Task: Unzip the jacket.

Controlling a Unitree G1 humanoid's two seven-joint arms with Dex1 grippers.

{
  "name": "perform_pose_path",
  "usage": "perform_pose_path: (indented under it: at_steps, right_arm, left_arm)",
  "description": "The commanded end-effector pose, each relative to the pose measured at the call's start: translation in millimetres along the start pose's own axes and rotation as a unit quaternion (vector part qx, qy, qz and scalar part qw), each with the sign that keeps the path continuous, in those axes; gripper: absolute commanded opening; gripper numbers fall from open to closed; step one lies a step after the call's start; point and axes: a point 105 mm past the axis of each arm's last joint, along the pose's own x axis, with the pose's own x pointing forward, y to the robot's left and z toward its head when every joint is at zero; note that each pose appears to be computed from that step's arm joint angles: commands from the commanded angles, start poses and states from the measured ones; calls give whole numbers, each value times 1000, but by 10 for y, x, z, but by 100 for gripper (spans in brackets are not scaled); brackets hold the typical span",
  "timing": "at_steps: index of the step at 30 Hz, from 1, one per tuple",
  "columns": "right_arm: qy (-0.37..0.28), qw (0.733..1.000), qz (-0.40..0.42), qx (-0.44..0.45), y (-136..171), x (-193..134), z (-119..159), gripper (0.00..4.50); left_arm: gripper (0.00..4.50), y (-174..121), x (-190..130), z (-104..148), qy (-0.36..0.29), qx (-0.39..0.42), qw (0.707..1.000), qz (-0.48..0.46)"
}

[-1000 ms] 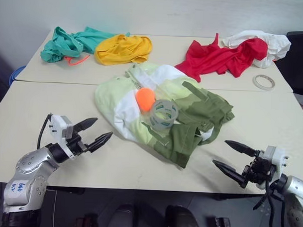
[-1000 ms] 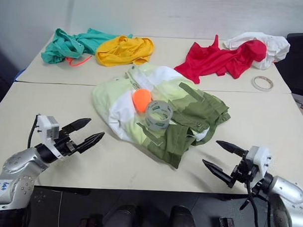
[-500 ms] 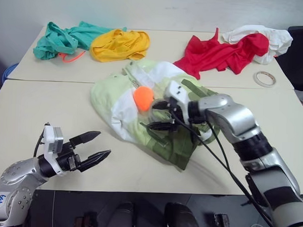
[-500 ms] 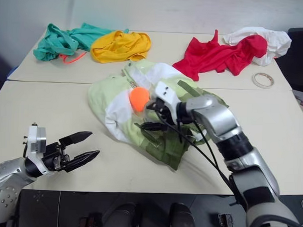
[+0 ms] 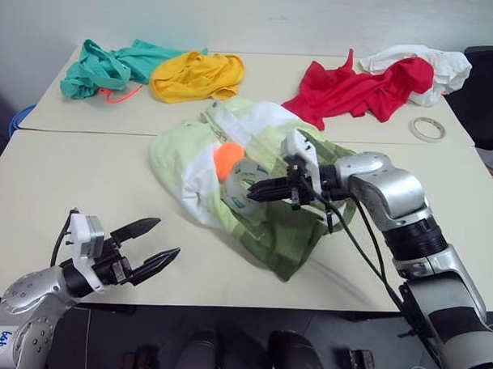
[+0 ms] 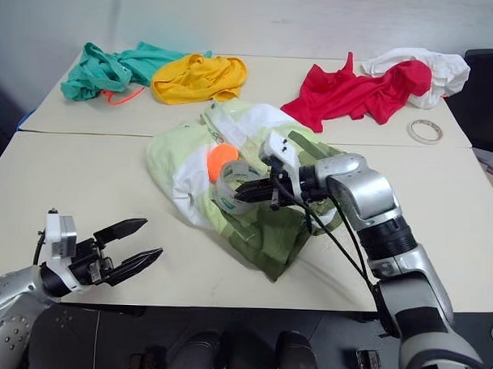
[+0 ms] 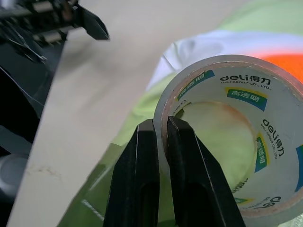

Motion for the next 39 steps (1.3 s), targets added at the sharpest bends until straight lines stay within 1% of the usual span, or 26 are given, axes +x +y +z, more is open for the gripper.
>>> perform_pose_path:
  at_steps: [1,4,6,8,10,12,13,15,17,18,19,21,22,23,24,26,28,30,32,33,34,35,36,37,38,39]
  right_arm:
    - [-55,996,-65,-37,-64,-568,267,0]
    - [-59,987,-140,-44,-82,-1128,304,0]
    - [-27,980,-192,-41,-77,-1483,241,0]
    - [34,965,-256,-33,-110,-1869,50,0]
    - [127,937,-324,-26,-153,-2296,-275,0]
    - [166,909,-383,-16,-214,-2605,-505,0]
    - [169,899,-405,-12,-251,-2696,-575,0]
    - [198,884,-424,-10,-300,-2790,-766,0]
    - [196,858,-474,-10,-423,-2882,-911,0]
    - [181,855,-485,3,-455,-2887,-981,0]
    - [183,850,-495,7,-468,-2908,-1070,0]
    - [162,841,-515,20,-473,-2983,-1114,72]
    - [152,832,-533,2,-489,-3049,-1045,99]
    - [132,831,-540,-3,-489,-3096,-952,123]
    - [111,834,-541,-19,-485,-3112,-835,166]
    - [82,841,-534,-40,-472,-3102,-683,234]
    - [47,870,-486,-71,-408,-2951,-461,302]
    - [-5,905,-413,-102,-312,-2632,-162,375]
    - [-24,937,-329,-112,-157,-2204,-29,440]
    - [-23,948,-295,-114,-73,-2028,-23,446]
    - [-9,961,-246,-122,55,-1770,-59,446]
    - [0,968,-215,-126,152,-1606,-90,446]
    - [2,972,-195,-128,228,-1473,-107,446]
    - [-11,976,-181,-121,295,-1314,-110,446]
    - [-21,977,-177,-114,332,-1226,-102,446]
    - [-27,983,-148,-105,432,-1032,-133,446]
  left_arm:
    - [450,-60,60,78,-10,12,999,-31]
    - [450,-93,136,142,-19,16,998,-54]
    - [450,-106,190,191,-25,18,997,-67]
    - [450,-161,245,221,-25,29,995,-94]
    - [450,-209,331,235,-23,41,992,-115]
    - [450,-210,402,245,-26,49,991,-123]
    - [450,-197,422,249,-28,50,991,-123]
    - [450,-154,458,246,-29,49,991,-122]
    - [450,-100,509,201,-22,52,991,-123]
    - [450,-68,540,176,-18,58,991,-122]
    - [450,-32,574,161,-17,62,991,-119]
    - [450,41,620,188,-21,72,991,-107]
    - [450,73,624,201,-20,62,993,-100]
    - [450,106,616,232,-25,60,994,-93]
    - [450,144,597,254,-26,64,994,-84]
    - [450,202,564,284,-28,82,994,-72]
    - [450,341,487,286,-15,106,993,-45]
    - [450,606,360,343,2,148,989,6]
    - [450,835,256,381,42,215,975,32]
    - [450,925,230,388,62,248,966,39]
    - [450,1073,236,423,83,291,952,52]
    - [450,1170,244,449,96,318,941,60]
    - [450,1237,263,470,104,340,933,60]
    - [450,1269,317,493,104,360,926,47]
    - [450,1280,355,503,103,373,922,35]
    - [450,1328,426,464,121,387,914,24]
